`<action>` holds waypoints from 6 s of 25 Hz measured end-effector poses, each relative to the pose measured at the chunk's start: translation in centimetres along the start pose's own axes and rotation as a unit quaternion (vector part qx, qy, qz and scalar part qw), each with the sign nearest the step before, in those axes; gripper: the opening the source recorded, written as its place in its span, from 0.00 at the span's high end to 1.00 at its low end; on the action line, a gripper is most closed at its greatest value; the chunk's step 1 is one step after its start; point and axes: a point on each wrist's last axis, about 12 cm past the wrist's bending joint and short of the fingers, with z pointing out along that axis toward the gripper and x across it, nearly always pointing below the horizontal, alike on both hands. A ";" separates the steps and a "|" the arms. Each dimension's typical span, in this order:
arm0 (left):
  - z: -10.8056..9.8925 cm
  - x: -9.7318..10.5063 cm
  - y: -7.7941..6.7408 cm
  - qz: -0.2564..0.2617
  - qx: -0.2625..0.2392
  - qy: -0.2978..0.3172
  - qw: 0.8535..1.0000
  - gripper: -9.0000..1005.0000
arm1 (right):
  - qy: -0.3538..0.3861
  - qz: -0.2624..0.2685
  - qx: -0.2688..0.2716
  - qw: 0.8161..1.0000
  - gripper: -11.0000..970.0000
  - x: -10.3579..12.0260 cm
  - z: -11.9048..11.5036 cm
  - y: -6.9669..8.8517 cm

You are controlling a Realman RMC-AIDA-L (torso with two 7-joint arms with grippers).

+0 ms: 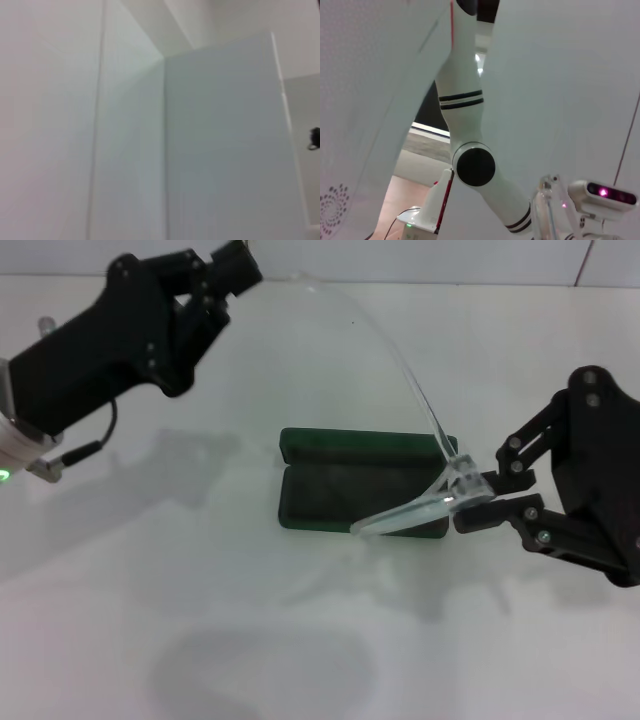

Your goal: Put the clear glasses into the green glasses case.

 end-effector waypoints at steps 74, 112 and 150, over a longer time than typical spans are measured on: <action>4.2 1.2 -0.4 -0.056 0.099 0.052 0.992 0.94 | -0.041 -0.051 -0.034 0.997 0.94 -0.6 0.8 -0.4; 4.3 0.5 -1.4 -0.065 0.138 0.015 0.988 0.94 | -0.042 -0.055 -0.026 0.997 0.94 -0.4 0.6 -0.4; 4.7 0.0 -2.7 -0.063 0.182 -0.035 0.981 0.94 | -0.045 -0.052 -0.023 0.997 0.94 -0.2 0.4 -0.2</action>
